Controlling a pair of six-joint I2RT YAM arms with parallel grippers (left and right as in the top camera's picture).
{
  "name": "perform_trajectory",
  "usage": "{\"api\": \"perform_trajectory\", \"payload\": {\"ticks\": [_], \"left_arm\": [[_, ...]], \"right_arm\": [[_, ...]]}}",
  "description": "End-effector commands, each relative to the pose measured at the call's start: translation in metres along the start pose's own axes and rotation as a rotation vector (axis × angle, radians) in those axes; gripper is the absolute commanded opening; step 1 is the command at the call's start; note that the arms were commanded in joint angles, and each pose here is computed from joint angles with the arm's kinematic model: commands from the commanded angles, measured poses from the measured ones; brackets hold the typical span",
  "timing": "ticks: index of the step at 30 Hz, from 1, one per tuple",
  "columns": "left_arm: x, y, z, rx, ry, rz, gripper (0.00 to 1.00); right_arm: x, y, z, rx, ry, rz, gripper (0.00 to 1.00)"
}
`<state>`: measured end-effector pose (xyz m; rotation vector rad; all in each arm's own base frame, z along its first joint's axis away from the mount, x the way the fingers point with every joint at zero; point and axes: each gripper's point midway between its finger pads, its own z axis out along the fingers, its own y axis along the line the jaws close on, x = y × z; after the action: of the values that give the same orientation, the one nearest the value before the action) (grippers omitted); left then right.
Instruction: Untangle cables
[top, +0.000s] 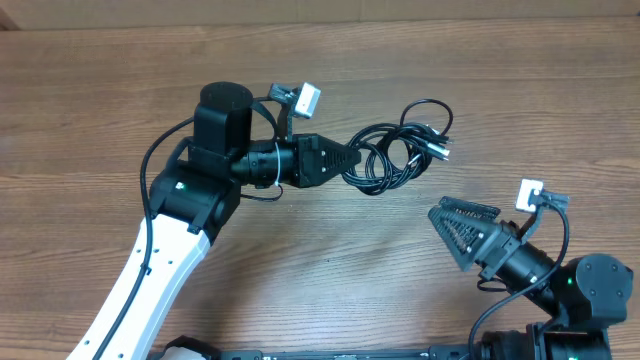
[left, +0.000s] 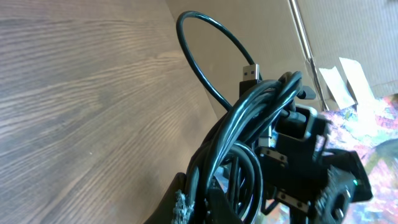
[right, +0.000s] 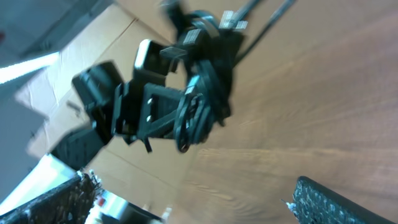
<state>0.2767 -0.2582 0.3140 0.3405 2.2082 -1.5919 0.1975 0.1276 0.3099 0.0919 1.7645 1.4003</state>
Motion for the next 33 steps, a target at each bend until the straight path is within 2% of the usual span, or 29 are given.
{"api": "perform_trajectory", "payload": {"ticks": [1, 4, 7, 12, 17, 20, 21, 24, 31, 33], "left_arm": [[0.010, -0.021, 0.006, 0.062, 0.048, 0.024, 0.04], [0.015, -0.030, 0.015, 0.076, 0.058, 0.059, 0.04], [0.013, -0.034, 0.021, 0.070, 0.039, 0.092, 0.04], [0.013, -0.032, 0.026, 0.043, 0.024, 0.097, 0.04], [0.019, -0.036, 0.032, 0.040, 0.034, 0.108, 0.04], [0.024, -0.040, 0.037, 0.041, 0.043, 0.138, 0.04], [0.030, -0.044, 0.042, 0.046, 0.057, 0.149, 0.04], [0.036, -0.047, 0.045, 0.055, 0.072, 0.192, 0.04], [0.039, -0.045, 0.045, 0.049, 0.083, 0.191, 0.04], [0.039, -0.045, 0.045, 0.047, 0.085, 0.188, 0.04]], "right_arm": [[-0.008, 0.009, 0.000, -0.008, -0.015, 0.111, 1.00], [-0.005, 0.011, 0.000, -0.018, 0.004, 0.142, 1.00], [-0.003, 0.012, 0.000, -0.024, 0.015, 0.163, 0.85], [-0.003, 0.012, 0.000, -0.024, 0.015, 0.163, 0.75], [-0.003, 0.012, 0.000, -0.024, 0.015, 0.163, 0.72], [-0.003, 0.012, 0.000, -0.024, 0.015, 0.163, 0.63], [-0.003, 0.011, 0.000, -0.022, 0.016, 0.166, 0.54], [-0.003, 0.011, 0.000, -0.019, 0.012, 0.166, 0.43], [-0.004, 0.010, 0.000, -0.016, 0.006, 0.166, 0.24], [-0.004, 0.010, 0.000, -0.016, 0.006, 0.166, 0.21]]}}
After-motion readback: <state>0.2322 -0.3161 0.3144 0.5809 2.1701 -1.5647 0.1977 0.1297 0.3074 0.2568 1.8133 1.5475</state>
